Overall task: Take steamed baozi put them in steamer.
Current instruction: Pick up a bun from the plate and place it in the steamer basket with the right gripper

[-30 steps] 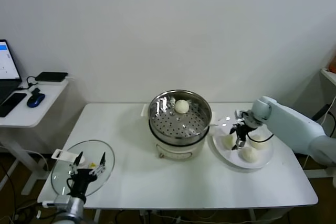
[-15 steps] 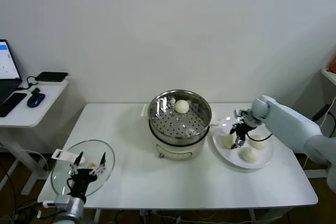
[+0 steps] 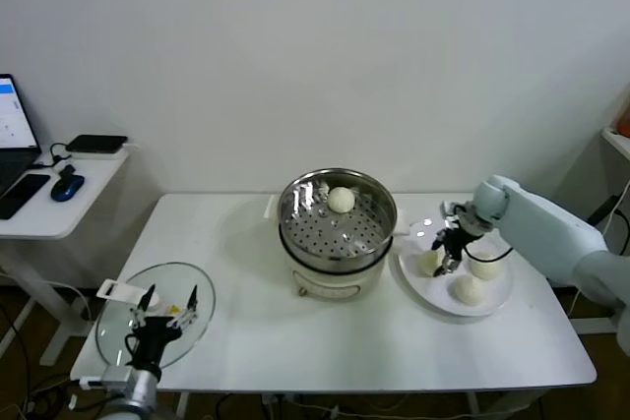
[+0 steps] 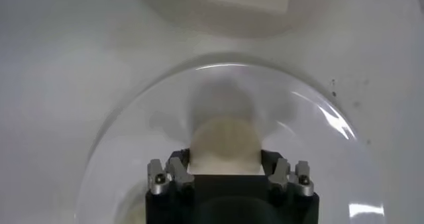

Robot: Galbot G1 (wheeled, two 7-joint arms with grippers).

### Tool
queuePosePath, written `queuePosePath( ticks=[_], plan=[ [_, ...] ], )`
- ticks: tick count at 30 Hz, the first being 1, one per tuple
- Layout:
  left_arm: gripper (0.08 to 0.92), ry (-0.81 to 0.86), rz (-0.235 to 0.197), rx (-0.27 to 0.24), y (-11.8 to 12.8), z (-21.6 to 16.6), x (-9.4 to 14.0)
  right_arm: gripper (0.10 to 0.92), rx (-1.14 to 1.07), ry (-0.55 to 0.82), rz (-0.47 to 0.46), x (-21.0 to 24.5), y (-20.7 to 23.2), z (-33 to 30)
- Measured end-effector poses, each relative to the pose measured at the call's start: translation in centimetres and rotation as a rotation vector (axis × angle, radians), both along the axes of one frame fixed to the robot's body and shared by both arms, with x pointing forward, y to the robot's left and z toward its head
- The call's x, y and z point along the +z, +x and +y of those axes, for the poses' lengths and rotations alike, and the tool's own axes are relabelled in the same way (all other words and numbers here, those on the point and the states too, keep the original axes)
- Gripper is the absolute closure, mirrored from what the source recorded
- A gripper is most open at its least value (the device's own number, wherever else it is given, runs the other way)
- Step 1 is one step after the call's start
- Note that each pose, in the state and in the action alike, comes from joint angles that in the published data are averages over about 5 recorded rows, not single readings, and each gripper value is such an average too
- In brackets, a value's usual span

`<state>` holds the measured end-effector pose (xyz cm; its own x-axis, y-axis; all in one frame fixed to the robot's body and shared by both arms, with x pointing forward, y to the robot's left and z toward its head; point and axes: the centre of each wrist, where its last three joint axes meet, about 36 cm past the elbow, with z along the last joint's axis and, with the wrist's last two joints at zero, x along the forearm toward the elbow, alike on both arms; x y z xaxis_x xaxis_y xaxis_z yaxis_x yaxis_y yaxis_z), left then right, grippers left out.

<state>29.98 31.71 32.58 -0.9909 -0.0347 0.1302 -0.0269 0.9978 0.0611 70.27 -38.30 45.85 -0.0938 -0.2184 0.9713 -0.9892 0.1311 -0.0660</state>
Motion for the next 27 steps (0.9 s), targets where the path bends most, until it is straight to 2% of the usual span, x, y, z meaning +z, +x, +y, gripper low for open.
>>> queuePosePath(
  ticks=[9,17,27],
  plan=[
    [0.177,0.0,-0.006,-0.002,0.1,-0.1,0.3,0.327,0.021,0.022,-0.038,4.3,0.2,0.1],
    [0.177,0.004,-0.008,-0.006,-0.1,-0.1,0.5,0.327,0.056,0.064,-0.096,12.1,0.5,1.1],
    [0.177,-0.002,-0.022,-0.02,0.0,-0.5,1.2,0.326,0.108,0.136,-0.144,21.0,0.5,5.9]
  ],
)
